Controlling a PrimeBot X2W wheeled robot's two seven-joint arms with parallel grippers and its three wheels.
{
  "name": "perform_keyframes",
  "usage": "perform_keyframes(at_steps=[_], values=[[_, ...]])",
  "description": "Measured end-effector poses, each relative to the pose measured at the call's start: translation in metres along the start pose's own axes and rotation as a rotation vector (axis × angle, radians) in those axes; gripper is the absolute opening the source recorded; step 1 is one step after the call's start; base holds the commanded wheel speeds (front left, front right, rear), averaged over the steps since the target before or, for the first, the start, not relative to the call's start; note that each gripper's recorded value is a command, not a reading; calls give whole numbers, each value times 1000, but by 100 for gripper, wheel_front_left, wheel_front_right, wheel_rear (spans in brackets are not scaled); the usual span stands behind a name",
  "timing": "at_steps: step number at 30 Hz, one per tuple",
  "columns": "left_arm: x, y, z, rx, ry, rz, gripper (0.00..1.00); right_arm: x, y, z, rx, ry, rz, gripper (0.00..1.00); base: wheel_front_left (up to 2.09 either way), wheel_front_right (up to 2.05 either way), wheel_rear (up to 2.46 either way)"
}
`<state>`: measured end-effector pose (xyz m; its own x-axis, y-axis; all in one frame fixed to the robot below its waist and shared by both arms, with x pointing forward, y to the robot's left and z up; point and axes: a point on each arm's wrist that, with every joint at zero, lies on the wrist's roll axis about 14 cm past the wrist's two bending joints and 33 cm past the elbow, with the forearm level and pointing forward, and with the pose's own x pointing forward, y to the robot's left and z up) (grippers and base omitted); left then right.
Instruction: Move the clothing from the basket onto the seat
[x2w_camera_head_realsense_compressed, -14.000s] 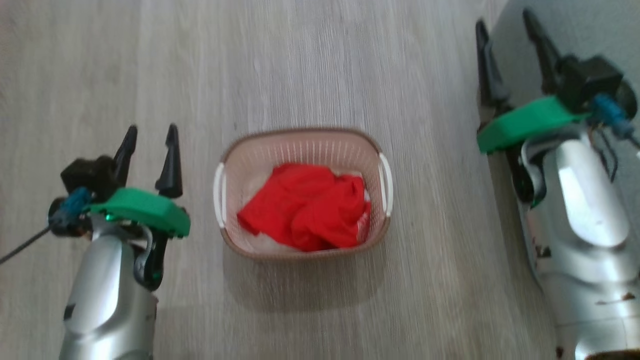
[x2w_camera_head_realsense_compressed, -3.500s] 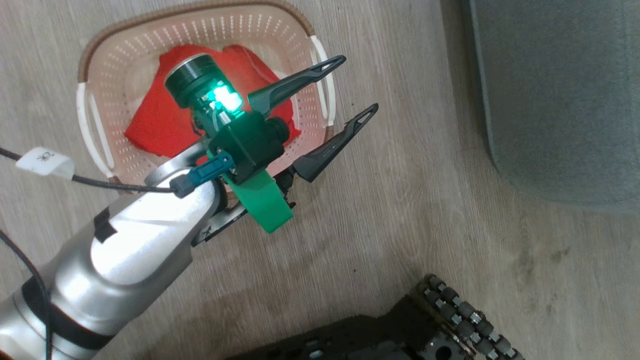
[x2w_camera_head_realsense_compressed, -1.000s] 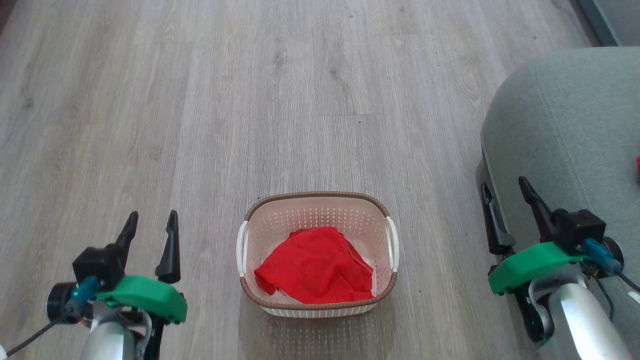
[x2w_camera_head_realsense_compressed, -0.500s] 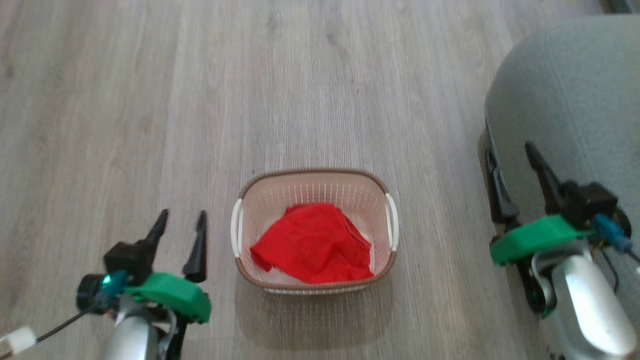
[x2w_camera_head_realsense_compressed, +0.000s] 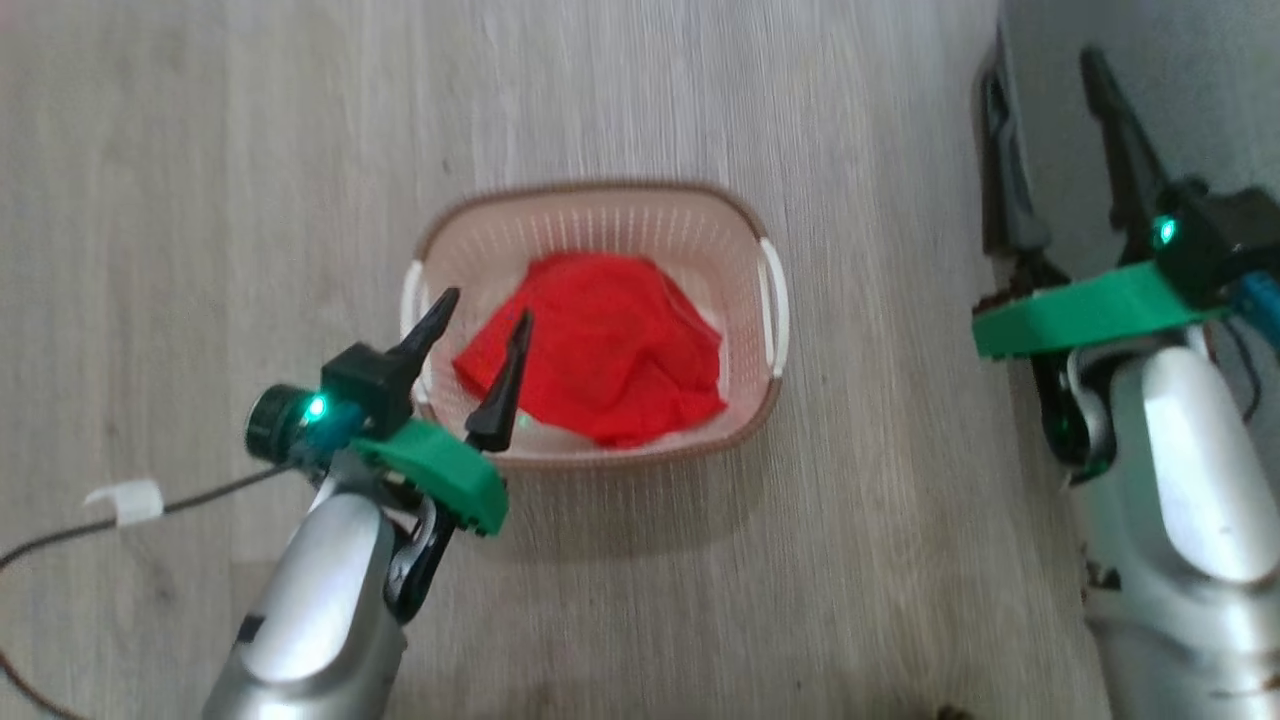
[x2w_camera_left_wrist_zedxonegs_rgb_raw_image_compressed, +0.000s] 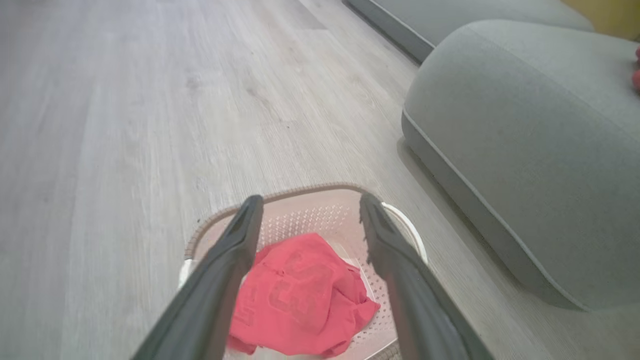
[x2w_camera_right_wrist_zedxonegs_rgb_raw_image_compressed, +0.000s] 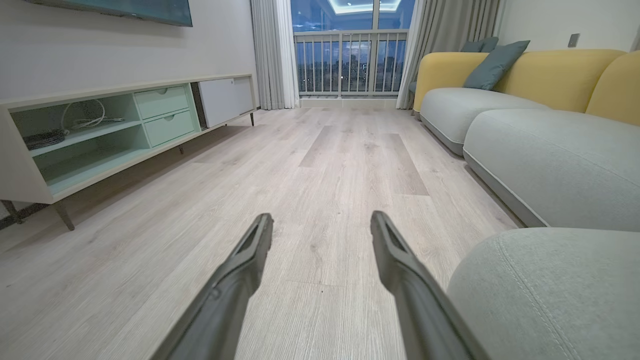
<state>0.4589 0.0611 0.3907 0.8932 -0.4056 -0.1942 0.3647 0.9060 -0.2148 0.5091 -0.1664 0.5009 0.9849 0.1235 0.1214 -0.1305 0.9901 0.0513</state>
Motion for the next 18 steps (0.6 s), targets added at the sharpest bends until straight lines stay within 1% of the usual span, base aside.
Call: perform_keyframes(at_steps=[2, 9, 11, 18], values=[[17, -4, -26, -17, 65, -38, 100, 15, -1, -10, -5, -2, 4, 100, 0, 0, 0], [64, -15, -76, -22, 169, -141, 100, 39, -12, -49, -38, 34, 2, 100, 0, 0, 0], [69, -17, -85, -22, 188, -157, 100, 41, -14, -55, -40, 39, 1, 100, 0, 0, 0], [94, -23, -145, 20, 320, -248, 100, 44, -26, -95, -39, 97, -16, 100, 0, 0, 0]])
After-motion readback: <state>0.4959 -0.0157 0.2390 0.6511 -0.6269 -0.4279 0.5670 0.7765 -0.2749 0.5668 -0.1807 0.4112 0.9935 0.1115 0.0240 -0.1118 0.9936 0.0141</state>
